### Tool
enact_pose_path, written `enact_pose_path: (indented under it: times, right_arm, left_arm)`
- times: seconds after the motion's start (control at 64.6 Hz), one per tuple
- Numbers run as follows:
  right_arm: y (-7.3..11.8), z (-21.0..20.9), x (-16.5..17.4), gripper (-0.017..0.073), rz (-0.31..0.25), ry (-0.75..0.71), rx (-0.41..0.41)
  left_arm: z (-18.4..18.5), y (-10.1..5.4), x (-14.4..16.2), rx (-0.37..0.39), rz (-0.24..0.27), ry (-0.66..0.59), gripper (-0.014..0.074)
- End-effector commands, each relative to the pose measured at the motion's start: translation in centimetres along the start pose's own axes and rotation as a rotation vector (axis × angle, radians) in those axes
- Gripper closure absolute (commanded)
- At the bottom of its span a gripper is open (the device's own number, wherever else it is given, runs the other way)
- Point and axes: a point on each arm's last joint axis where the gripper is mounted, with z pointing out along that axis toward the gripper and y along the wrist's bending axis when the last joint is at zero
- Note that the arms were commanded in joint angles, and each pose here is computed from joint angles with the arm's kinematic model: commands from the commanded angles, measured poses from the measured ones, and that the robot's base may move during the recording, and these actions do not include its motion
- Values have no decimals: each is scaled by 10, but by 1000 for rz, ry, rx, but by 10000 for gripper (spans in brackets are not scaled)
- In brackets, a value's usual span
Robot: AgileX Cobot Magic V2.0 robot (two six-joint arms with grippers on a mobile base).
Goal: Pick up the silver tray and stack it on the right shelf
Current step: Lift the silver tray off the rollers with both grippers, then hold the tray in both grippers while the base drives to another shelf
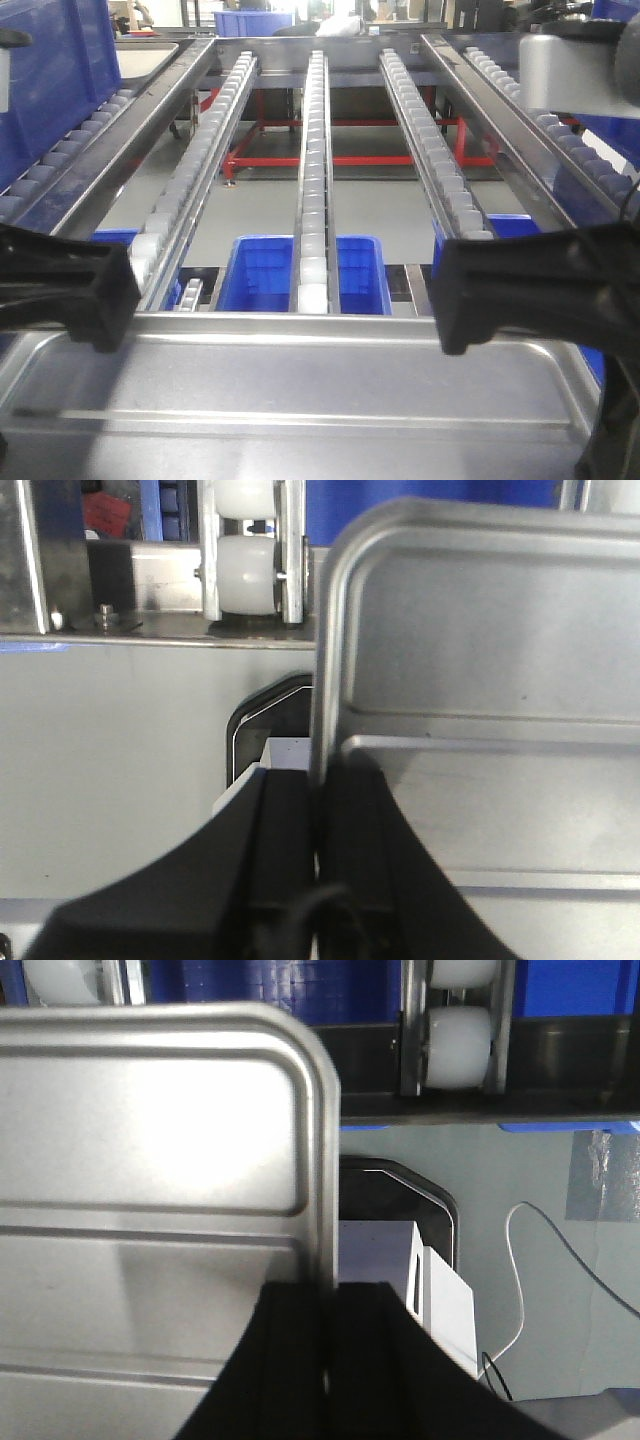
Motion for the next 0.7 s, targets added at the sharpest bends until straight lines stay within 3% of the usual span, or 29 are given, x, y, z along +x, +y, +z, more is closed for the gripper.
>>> enact_pose_path:
  times: [0.0,0.681]
  right_arm:
    - [3,-10,-5,501,-11,-44,-43]
    - [3,-10,-5,501,-11,-44,-43]
  left_arm:
    - [-11,-1,-3,26,1,-39,686]
    - [-11,-1,-3,26,1,-39,686]
